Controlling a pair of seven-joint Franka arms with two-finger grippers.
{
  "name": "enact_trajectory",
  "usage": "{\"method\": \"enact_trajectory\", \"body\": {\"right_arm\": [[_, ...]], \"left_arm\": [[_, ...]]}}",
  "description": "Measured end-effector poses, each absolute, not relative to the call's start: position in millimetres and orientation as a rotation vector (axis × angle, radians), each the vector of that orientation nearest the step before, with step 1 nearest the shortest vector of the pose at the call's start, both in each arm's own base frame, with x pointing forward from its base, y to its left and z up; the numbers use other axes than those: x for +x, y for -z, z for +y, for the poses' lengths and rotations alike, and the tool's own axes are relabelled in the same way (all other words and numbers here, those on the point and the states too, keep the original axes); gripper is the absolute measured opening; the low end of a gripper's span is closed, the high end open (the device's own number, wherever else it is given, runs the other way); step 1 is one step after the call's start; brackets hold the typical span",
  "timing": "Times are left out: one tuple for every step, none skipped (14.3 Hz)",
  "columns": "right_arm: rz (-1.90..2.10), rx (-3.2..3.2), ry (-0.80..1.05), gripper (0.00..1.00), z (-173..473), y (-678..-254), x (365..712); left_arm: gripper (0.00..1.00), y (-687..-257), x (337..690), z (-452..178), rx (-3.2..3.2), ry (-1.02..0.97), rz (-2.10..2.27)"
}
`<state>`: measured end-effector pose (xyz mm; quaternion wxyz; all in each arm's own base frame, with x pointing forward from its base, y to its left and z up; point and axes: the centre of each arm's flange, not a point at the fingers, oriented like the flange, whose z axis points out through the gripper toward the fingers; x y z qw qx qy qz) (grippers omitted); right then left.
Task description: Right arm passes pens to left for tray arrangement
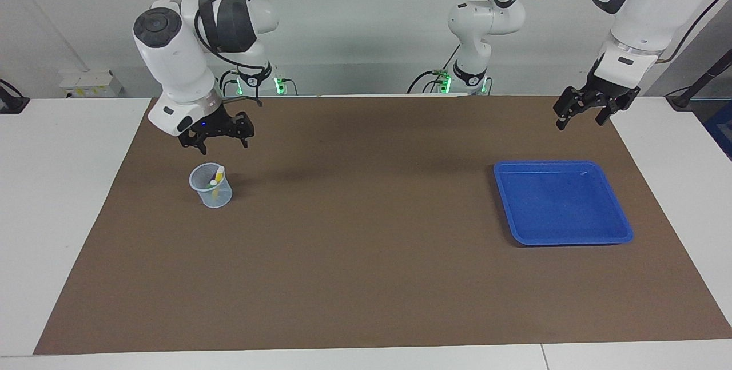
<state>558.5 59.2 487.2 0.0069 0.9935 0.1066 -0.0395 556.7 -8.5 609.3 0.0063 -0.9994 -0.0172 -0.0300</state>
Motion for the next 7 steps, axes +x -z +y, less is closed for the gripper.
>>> {"method": "enact_trajectory", "body": {"right_arm": [[0.367,3.105,0.116,1.00,56.0,-475.6,558.1],[0.388,3.104,0.114,1.00,50.7,-466.5,557.7],[0.399,3.104,0.114,1.00,43.6,-460.3,557.5],[0.401,3.105,0.114,1.00,35.7,-456.1,557.6],[0.390,3.107,0.110,0.93,27.9,-452.3,557.9],[0.375,3.109,0.103,0.89,21.7,-447.7,557.8],[0.365,3.111,0.110,0.87,17.7,-441.4,556.3]], "left_arm": [[1.00,-609.4,556.7,-8.5,-3.127,0.094,-0.054],[1.00,-609.4,556.7,-8.4,-3.127,0.094,-0.054],[1.00,-609.5,556.7,-8.3,-3.127,0.095,-0.054],[1.00,-609.6,556.7,-7.9,-3.127,0.095,-0.056],[1.00,-609.6,556.7,-7.1,-3.127,0.095,-0.058],[1.00,-609.6,556.7,-6.3,-3.127,0.095,-0.060],[1.00,-609.6,556.7,-5.4,-3.127,0.095,-0.063]]}}
